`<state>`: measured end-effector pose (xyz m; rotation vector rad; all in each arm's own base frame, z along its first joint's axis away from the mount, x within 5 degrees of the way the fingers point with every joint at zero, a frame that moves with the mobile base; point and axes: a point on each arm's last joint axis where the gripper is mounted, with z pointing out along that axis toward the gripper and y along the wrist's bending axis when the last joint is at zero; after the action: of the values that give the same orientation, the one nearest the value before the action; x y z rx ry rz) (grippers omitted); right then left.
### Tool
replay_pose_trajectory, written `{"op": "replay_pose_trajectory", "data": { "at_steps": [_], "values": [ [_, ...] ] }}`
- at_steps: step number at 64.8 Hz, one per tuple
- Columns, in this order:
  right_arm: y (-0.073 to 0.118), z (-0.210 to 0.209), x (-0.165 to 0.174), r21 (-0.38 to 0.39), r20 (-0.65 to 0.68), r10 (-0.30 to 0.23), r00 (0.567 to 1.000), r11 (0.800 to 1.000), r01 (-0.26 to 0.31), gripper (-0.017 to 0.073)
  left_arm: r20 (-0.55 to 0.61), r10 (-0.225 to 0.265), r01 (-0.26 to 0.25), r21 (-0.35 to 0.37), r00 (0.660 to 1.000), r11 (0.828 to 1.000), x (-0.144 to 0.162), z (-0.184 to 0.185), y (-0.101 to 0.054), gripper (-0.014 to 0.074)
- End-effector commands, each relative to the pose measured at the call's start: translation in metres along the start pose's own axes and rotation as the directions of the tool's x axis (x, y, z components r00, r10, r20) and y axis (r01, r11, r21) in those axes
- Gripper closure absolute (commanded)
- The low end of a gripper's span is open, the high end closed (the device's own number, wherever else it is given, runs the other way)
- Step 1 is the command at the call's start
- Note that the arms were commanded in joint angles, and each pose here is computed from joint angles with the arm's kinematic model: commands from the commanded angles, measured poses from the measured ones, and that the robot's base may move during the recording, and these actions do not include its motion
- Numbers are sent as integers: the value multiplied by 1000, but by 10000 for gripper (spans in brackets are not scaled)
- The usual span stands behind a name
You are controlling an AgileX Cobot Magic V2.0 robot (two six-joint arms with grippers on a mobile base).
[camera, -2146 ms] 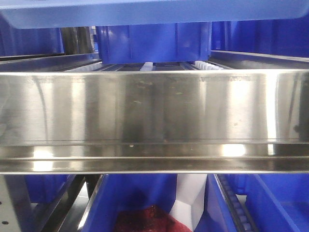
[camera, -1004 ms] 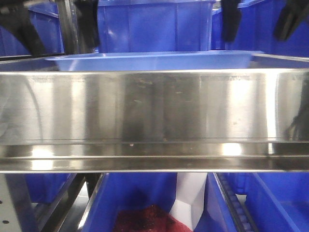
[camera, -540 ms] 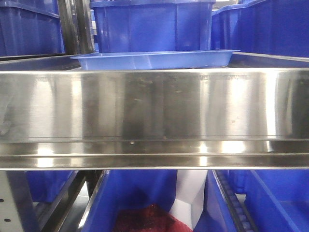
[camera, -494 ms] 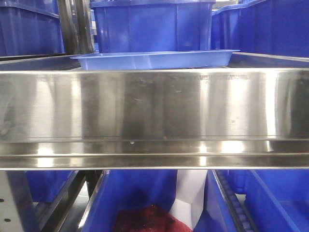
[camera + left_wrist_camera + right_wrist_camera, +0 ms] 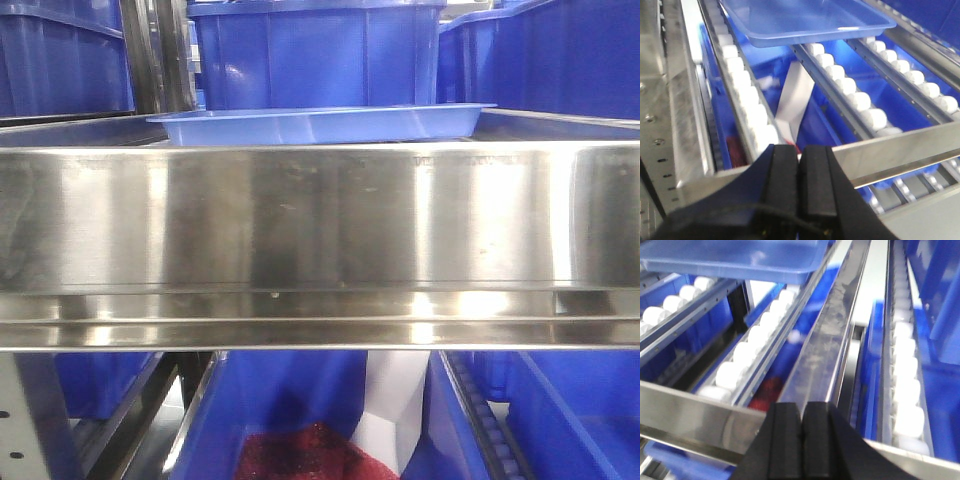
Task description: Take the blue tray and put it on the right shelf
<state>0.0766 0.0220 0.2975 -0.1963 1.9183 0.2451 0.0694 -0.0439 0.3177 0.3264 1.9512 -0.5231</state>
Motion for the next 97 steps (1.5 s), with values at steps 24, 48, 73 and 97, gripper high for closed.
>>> {"op": "replay_pose_trajectory", "data": {
  "at_steps": [24, 48, 73, 97],
  "values": [
    [-2, -23, 8, -3, 332, -91, 939, 995, 97, 503, 207, 67, -69, 0, 976, 998, 21, -16, 7, 642],
    [-2, -23, 8, -3, 334, -91, 938, 995, 98, 503, 207, 67, -69, 0, 976, 998, 21, -16, 7, 642],
    [-2, -23, 8, -3, 332, -91, 939, 995, 97, 503, 304, 81, -34, -156, 949, 987, 31, -21, 18, 642],
    [-2, -23, 8, -2, 331, -91, 939, 995, 97, 503, 533, 161, 70, -386, 831, 920, 94, 2, 48, 642]
  ]
}}
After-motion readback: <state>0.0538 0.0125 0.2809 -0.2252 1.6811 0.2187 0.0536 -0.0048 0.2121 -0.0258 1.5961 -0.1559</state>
